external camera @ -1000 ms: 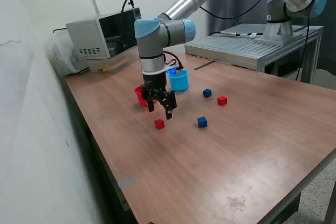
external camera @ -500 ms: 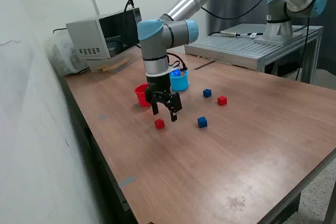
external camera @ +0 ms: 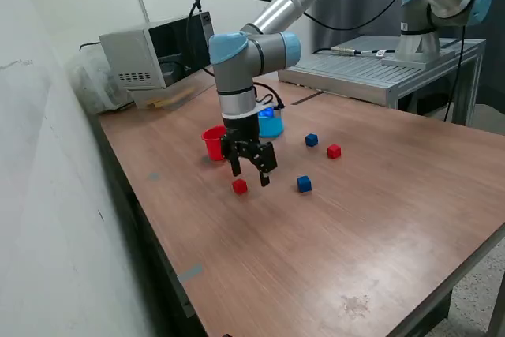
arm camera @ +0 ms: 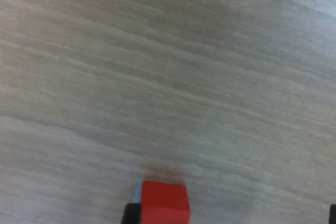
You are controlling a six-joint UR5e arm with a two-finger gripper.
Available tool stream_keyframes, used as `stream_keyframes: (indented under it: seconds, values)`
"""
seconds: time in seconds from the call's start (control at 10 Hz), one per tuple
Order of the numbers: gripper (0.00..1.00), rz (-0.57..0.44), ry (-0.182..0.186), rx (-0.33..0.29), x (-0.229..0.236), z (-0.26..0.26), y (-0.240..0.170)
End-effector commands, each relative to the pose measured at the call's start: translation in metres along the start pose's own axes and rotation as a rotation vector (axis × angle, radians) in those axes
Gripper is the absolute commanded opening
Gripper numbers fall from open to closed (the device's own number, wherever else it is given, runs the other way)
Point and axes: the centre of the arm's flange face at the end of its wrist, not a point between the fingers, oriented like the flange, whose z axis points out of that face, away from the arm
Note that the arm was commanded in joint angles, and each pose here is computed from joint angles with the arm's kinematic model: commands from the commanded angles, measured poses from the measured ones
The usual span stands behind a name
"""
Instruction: Place red objects in the red bin, and blue objects in the blue bin.
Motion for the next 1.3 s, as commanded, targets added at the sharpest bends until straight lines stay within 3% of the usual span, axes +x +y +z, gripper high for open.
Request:
stream_keyframes:
  seconds: [0.0, 1.2]
  values:
    - [1.0, 0.004, -0.002, -0.007, -0.005, -0.001, 0.001]
    - [1.0, 0.021, -0.013, -0.031, -0.024, 0.01, 0.006]
